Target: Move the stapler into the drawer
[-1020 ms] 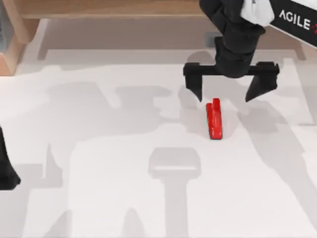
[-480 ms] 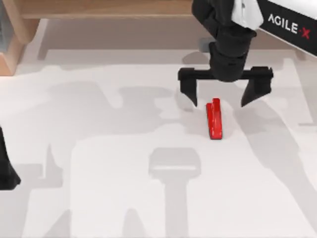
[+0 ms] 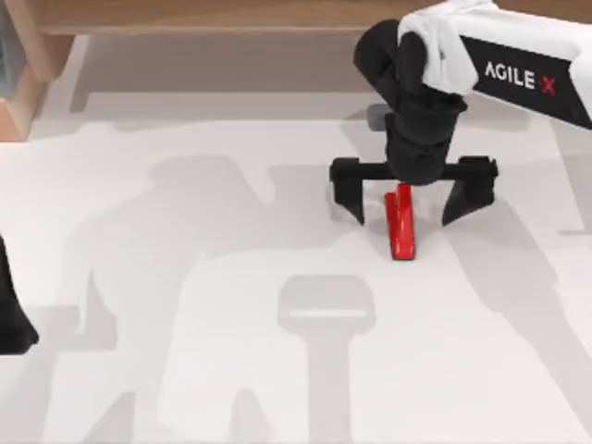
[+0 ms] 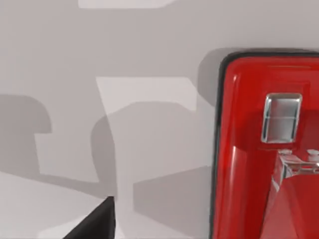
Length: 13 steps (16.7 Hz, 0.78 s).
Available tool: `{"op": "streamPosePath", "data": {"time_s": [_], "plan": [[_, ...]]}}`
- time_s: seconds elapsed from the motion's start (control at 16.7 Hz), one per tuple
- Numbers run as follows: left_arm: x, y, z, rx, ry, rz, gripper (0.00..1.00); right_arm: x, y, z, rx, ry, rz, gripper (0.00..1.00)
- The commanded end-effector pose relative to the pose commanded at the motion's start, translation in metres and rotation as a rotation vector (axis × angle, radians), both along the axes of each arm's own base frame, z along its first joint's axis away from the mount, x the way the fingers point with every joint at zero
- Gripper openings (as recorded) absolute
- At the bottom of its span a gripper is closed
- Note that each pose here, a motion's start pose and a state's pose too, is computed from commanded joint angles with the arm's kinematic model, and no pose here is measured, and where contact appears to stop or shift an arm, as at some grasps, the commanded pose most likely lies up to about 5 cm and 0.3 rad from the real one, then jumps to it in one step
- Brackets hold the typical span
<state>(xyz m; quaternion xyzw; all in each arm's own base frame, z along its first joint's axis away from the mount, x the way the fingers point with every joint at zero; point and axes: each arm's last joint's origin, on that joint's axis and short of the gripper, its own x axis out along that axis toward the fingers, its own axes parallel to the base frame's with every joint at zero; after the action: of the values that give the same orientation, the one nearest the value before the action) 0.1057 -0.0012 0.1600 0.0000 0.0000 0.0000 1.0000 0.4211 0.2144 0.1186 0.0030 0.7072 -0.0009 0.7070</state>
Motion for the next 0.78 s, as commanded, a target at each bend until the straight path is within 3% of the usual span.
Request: {"op": "streamPosePath", "data": {"time_s": [0.12,0.78], "plan": [[0.0000,0.0000,0.0000,0.000,0.000,0.000,1.00,0.0000,0.0000,0.0000,0.000,0.000,0.000,1.00],[0.0000,0.0000,0.0000,0.000,0.000,0.000,1.00,0.0000,0.0000,0.0000,0.000,0.000,0.000,0.17]]}}
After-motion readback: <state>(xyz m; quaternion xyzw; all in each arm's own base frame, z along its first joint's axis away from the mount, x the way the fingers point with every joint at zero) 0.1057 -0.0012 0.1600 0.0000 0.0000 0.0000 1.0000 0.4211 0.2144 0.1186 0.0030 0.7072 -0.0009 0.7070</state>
